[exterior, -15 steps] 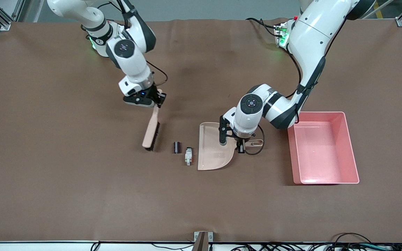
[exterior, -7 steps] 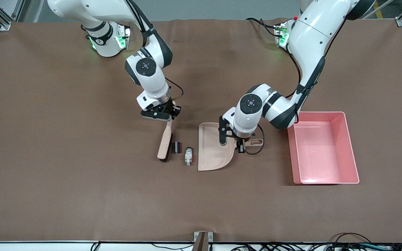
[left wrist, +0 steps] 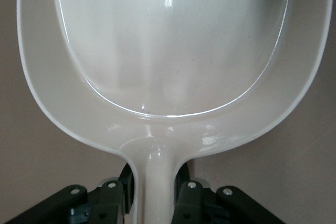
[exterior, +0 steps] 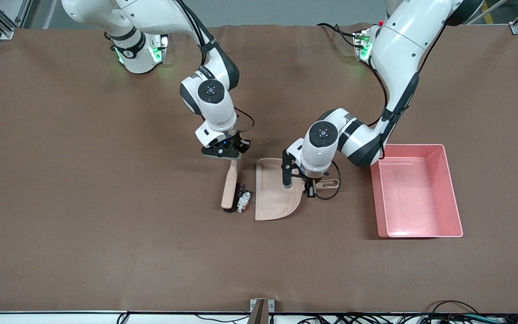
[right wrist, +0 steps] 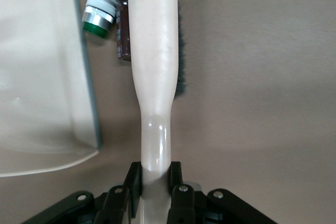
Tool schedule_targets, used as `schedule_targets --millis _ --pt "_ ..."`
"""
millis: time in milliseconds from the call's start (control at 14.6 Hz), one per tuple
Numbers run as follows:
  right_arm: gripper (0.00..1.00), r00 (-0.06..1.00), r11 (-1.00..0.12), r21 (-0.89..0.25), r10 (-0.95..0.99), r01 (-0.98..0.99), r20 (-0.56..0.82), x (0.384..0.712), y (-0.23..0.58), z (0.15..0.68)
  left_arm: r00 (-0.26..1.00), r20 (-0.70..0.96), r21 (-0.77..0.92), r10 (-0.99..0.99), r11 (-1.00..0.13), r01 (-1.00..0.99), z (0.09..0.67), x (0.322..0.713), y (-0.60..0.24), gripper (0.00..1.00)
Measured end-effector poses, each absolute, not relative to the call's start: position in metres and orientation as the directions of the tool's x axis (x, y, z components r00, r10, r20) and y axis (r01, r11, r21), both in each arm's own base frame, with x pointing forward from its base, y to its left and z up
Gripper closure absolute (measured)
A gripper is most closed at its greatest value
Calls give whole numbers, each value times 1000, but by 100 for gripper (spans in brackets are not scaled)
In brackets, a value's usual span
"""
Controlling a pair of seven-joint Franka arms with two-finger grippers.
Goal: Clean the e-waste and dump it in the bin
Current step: 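Sweep the capacitor and switch into the dustpan with the right gripper, then lower the brush back onto the table with the right gripper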
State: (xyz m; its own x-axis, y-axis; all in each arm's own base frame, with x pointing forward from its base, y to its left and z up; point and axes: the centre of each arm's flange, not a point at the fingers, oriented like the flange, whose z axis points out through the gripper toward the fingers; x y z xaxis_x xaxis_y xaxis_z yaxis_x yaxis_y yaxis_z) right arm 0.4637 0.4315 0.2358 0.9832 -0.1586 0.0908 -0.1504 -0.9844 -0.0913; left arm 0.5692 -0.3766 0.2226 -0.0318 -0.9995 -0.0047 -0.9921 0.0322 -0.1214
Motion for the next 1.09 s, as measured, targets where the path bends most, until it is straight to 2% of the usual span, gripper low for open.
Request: schedule_targets --millis 616,889,1094 --pt "74 982 -959 -239 -172 -150 74 462 520 262 -36 -9 -123 -999 37 -992 223 569 -377 66" --pt "74 977 -951 -245 -208 -189 54 458 538 262 -43 -15 -127 -999 45 -991 222 569 -378 66" --pt "74 974 -954 -211 -224 -215 20 460 541 270 -44 -15 -127 -999 45 -991 222 569 -378 66"
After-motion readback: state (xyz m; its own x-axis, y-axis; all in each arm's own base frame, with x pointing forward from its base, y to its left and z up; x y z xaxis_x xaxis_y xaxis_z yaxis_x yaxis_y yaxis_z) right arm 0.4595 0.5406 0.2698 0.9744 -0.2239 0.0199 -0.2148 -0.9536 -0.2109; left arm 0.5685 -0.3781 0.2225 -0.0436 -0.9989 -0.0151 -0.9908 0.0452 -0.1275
